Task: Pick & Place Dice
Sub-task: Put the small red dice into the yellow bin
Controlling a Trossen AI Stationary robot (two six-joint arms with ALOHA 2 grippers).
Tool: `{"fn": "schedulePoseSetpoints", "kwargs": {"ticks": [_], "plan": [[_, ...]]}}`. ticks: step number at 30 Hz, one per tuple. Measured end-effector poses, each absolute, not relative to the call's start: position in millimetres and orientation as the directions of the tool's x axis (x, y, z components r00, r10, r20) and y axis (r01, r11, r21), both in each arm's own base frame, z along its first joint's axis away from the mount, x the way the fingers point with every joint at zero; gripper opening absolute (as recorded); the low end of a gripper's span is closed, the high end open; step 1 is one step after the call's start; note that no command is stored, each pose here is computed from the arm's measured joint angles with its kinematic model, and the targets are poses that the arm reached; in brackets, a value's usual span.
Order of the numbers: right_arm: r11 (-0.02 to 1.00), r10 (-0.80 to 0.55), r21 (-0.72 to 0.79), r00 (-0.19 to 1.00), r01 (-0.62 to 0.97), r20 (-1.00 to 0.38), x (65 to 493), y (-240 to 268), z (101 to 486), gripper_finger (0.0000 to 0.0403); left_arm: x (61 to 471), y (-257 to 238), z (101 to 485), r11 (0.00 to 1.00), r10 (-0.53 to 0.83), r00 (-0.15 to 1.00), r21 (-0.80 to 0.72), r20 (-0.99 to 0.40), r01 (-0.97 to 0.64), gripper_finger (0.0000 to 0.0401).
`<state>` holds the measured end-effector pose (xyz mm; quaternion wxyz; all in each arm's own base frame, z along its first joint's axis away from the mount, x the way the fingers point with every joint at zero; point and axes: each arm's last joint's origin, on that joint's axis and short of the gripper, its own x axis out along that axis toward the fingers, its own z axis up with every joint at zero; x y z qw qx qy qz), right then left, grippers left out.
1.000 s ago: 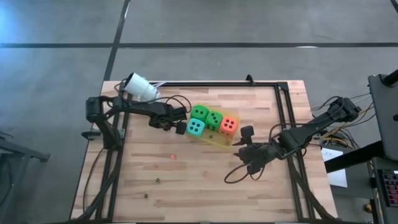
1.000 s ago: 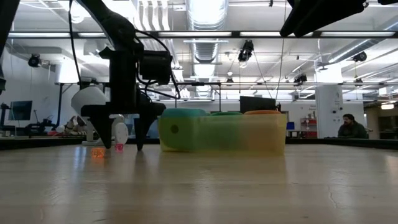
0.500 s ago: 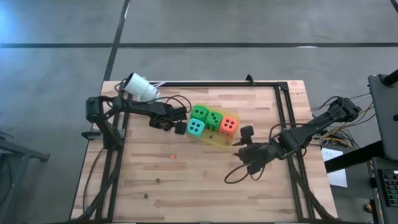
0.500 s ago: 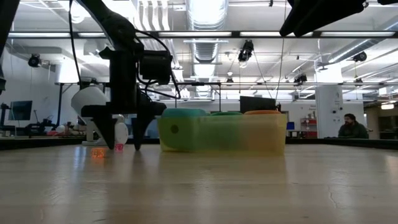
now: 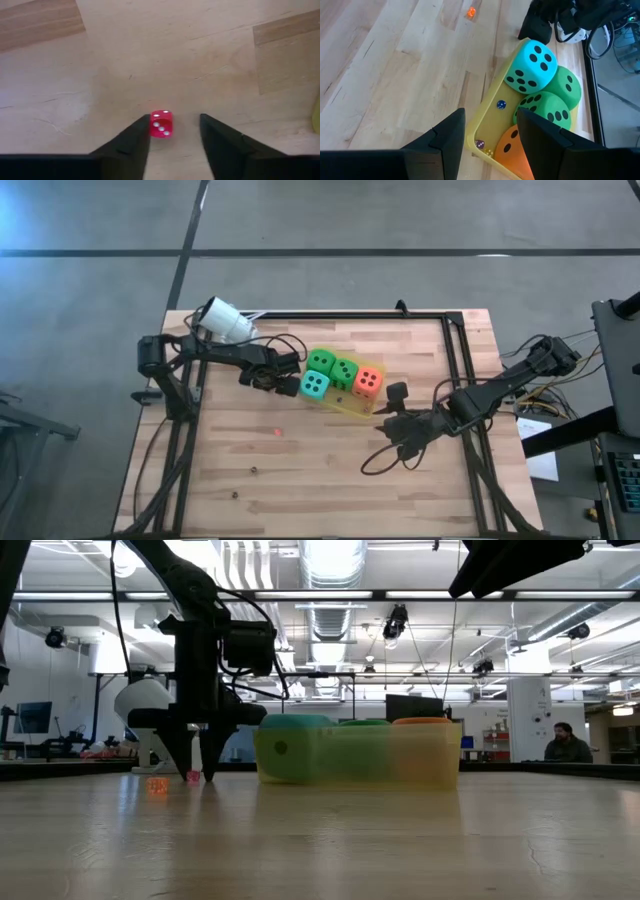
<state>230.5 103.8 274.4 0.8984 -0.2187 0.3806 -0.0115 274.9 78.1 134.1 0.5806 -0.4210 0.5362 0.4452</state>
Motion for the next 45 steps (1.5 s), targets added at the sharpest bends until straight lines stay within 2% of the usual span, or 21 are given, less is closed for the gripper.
{"fn": "schedulePoseSetpoints", "kwargs": {"ticks": [6, 10, 20, 26, 33, 39, 42, 45], "plan": [[0.905, -0.186, -0.401, 0.712, -0.144, -0.677, 230.7, 103.9, 274.6, 0.0173, 275.0, 78.1, 134.1, 0.237, 0.073, 0.028, -0.01, -0.997, -0.971, 0.0084], [0.905, -0.185, -0.4, 0.714, -0.144, -0.675, 230.9, 104.0, 274.8, 0.0173, 274.7, 78.1, 134.2, 0.227, 0.076, 0.024, -0.006, -0.997, -0.974, 0.0053], [0.905, -0.185, -0.4, 0.714, -0.144, -0.675, 230.9, 104.0, 274.8, 0.0173, 272.6, 77.6, 138.4, 0.272, 0.083, 0.024, 0.0, -0.996, -0.962, 0.005], [0.905, -0.185, -0.4, 0.714, -0.144, -0.675, 230.9, 104.0, 274.8, 0.0173, 266.1, 75.6, 164.1, 0.28, 0.113, 0.096, -0.061, -0.989, -0.958, 0.005], [0.905, -0.185, -0.4, 0.714, -0.144, -0.675, 230.9, 104.0, 274.8, 0.0173, 257.5, 68.1, 209.6, 0.351, 0.227, 0.287, -0.196, -0.931, -0.916, 0.005], [0.904, -0.186, -0.403, 0.714, -0.146, -0.676, 230.9, 104.0, 274.8, 0.0173, 268.1, 48.1, 245.1, 0.576, 0.325, 0.555, -0.306, -0.766, -0.758, 0.005], [0.904, -0.186, -0.403, 0.714, -0.146, -0.676, 230.9, 104.0, 274.8, 0.0173, 281.2, 36.0, 257.2, 0.691, 0.316, 0.687, -0.338, -0.654, -0.639, 0.005], [0.904, -0.186, -0.403, 0.714, -0.146, -0.675, 230.9, 104.0, 274.8, 0.0173, 293.8, 26.4, 258.3, 0.765, 0.293, 0.755, -0.329, -0.587, -0.553, 0.005]]}}
